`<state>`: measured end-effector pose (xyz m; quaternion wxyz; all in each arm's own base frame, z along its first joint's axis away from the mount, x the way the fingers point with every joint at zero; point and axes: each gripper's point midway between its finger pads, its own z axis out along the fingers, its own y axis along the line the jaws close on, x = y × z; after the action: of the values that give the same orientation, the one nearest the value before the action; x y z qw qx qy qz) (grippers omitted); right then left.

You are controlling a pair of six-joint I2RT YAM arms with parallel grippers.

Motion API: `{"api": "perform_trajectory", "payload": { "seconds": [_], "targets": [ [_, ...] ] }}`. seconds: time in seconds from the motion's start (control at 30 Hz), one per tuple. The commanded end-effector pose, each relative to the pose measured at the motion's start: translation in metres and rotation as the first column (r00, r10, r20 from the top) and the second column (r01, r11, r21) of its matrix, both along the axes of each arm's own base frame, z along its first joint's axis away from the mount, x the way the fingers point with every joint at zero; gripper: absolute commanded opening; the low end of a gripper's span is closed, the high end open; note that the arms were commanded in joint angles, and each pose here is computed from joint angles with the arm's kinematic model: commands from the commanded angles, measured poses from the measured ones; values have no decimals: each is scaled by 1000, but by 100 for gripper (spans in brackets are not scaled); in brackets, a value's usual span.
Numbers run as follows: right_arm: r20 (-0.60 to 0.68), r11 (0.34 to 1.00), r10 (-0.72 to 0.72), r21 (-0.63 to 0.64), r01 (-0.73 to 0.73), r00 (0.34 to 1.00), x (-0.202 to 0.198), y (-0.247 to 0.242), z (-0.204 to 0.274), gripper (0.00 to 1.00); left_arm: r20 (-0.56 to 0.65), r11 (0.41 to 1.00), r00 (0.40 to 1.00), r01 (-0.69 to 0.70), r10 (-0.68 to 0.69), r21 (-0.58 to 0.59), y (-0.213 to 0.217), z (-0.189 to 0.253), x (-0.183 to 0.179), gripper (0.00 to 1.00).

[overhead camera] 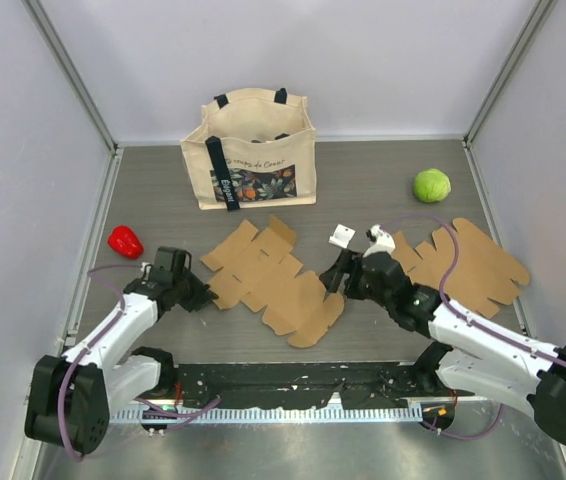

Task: Fold the paper box

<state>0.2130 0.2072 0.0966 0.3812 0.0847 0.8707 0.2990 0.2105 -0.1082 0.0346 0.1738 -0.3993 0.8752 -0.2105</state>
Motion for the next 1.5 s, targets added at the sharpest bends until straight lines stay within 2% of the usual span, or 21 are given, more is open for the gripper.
{"api": "perform_trajectory", "payload": {
  "seconds": [0.0,0.03,0.07,0.13,0.17,0.27,0.3,0.33,0.4,0.47,0.5,0.53,0.57,0.6,0.63,0.67,0.73,0.8,1.2,1.4,1.47],
  "targets": [
    [153,968,123,-235,-85,981,33,0,66,80,102,986,981,160,-165,54,-2,32,5,9],
    [120,950,146,-295,-105,982,36,-1,62,80,142,975,965,211,-220,74,-3,41,5,9],
    [161,949,173,-292,-121,972,46,10,88,80,176,968,953,238,-248,78,-6,50,7,10],
    [169,905,279,-375,-200,945,57,22,94,80,215,944,920,313,-329,104,-9,62,6,11],
    [215,903,309,-372,-215,926,68,32,117,80,243,935,903,339,-355,108,-12,72,9,11],
    [243,852,469,-378,-362,849,85,67,141,79,308,903,853,426,-421,54,-30,88,10,10],
    [237,817,554,-340,-466,798,83,80,144,79,334,891,834,452,-439,41,-36,93,11,10],
    [249,770,623,-361,-526,742,85,87,148,79,349,871,814,491,-464,15,-43,100,9,9],
    [251,684,728,-329,-651,638,89,107,156,79,370,833,767,553,-525,36,-49,112,14,9],
    [287,618,786,-377,-690,547,102,117,173,79,401,780,702,624,-589,53,-56,129,15,12],
    [225,580,814,-361,-730,535,106,120,152,79,390,751,680,658,-621,47,-59,129,17,13],
    [220,555,832,-329,-764,510,111,119,150,79,370,724,665,689,-649,32,-61,130,11,14],
    [247,523,851,-343,-780,463,118,122,162,79,399,689,624,724,-672,29,-67,146,13,14],
    [178,475,880,-273,-837,441,116,120,138,79,363,653,597,756,-715,41,-65,140,10,13],
    [200,440,894,-223,-870,401,116,117,141,79,361,641,584,766,-727,52,-65,142,12,13],
    [225,417,902,-233,-878,369,121,116,147,78,363,636,572,767,-735,78,-64,146,17,13],
    [183,390,916,-183,-902,358,125,106,129,77,363,632,565,769,-741,93,-64,147,23,13],
    [205,359,924,-167,-918,323,125,105,128,76,390,617,544,782,-742,84,-69,151,26,13],
    [168,312,944,-176,-934,284,158,103,66,70,426,549,468,831,-775,86,-81,158,26,10],
    [196,278,948,-129,-952,251,151,107,58,69,453,540,445,836,-772,99,-85,167,28,10],
    [230,241,950,-117,-964,210,144,108,59,68,460,542,443,834,-770,103,-85,169,30,9]
  ]
}}
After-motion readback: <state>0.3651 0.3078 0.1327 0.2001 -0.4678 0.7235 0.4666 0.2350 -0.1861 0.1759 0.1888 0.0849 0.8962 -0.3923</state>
